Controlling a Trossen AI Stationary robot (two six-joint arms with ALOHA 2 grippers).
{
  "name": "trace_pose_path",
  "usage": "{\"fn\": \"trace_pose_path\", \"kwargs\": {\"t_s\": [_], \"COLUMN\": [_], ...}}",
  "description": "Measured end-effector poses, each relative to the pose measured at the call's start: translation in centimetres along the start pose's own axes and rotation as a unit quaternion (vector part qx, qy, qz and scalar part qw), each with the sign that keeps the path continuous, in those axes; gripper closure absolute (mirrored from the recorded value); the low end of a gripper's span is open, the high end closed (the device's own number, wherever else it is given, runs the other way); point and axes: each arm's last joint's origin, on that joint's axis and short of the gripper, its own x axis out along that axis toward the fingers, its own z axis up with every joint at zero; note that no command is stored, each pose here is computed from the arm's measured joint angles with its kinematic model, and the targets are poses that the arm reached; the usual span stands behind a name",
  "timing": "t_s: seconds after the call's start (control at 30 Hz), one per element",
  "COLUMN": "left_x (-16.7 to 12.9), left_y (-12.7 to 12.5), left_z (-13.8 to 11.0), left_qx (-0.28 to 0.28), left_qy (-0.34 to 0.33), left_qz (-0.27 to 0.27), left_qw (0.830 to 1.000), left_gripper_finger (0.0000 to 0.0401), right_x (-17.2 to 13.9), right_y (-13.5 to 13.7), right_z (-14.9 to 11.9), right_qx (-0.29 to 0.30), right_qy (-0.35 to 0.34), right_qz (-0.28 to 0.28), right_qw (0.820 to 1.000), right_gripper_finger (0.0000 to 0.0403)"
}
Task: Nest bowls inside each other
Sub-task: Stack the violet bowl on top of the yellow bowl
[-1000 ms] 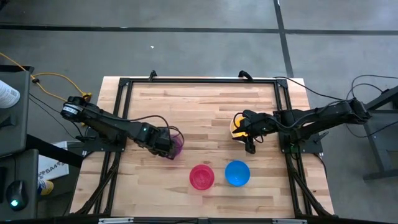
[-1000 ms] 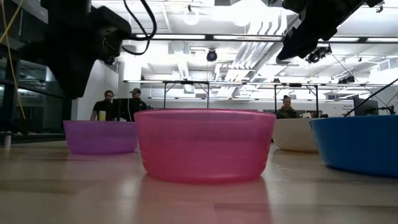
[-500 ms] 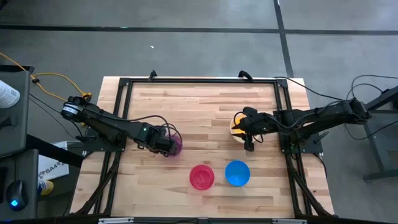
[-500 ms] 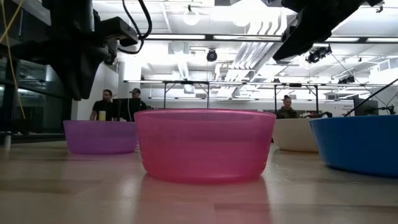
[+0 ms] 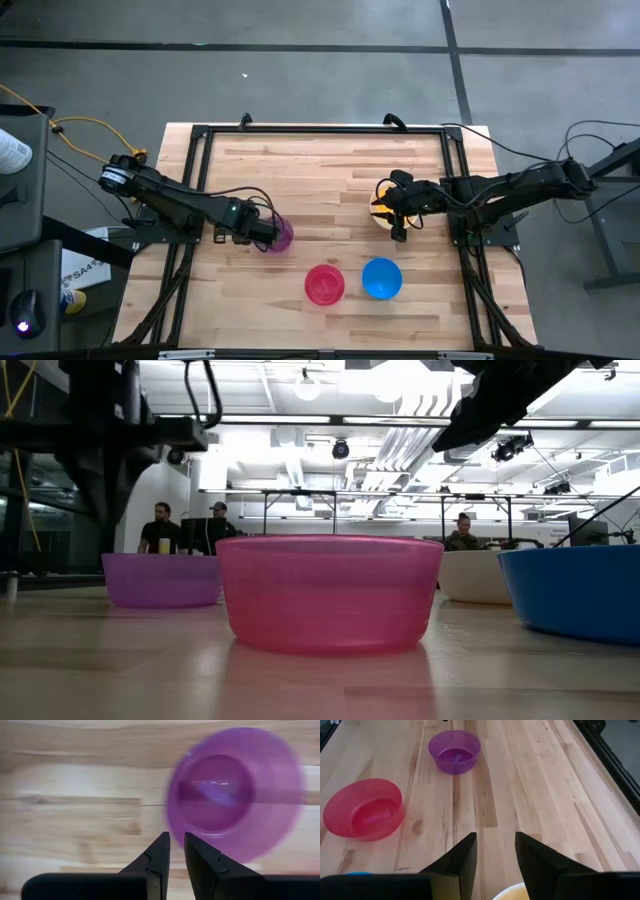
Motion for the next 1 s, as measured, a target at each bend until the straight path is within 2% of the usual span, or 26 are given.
{"fn": "trace_pose_path", "kwargs": {"t_s": [0.13,0.37,0.63,1.0], "left_x": [0.3,0.8,1.8,2.7], "left_y": [0.1,-0.6,-1.1,-0.9], "left_z": [-0.1,-0.4,-0.7,-0.7], "left_qx": [0.002,0.011,0.014,0.019], "left_qy": [0.003,0.013,0.009,-0.006], "left_qz": [0.018,0.000,0.011,0.049], "left_qw": [1.000,1.000,1.000,0.999], "left_gripper_finger": [0.0343,0.0343,0.0343,0.0343], "right_x": [0.0,0.0,0.0,0.0], "right_y": [0.0,0.0,0.1,0.1], "right_z": [-0.1,-0.1,-0.1,-0.1], "right_qx": [0.000,-0.002,-0.009,-0.012], "right_qy": [0.003,0.007,0.008,0.006], "right_qz": [0.000,0.000,0.016,0.016], "right_qw": [1.000,1.000,1.000,1.000], "right_gripper_finger": [0.0275,0.0275,0.0275,0.0275]}}
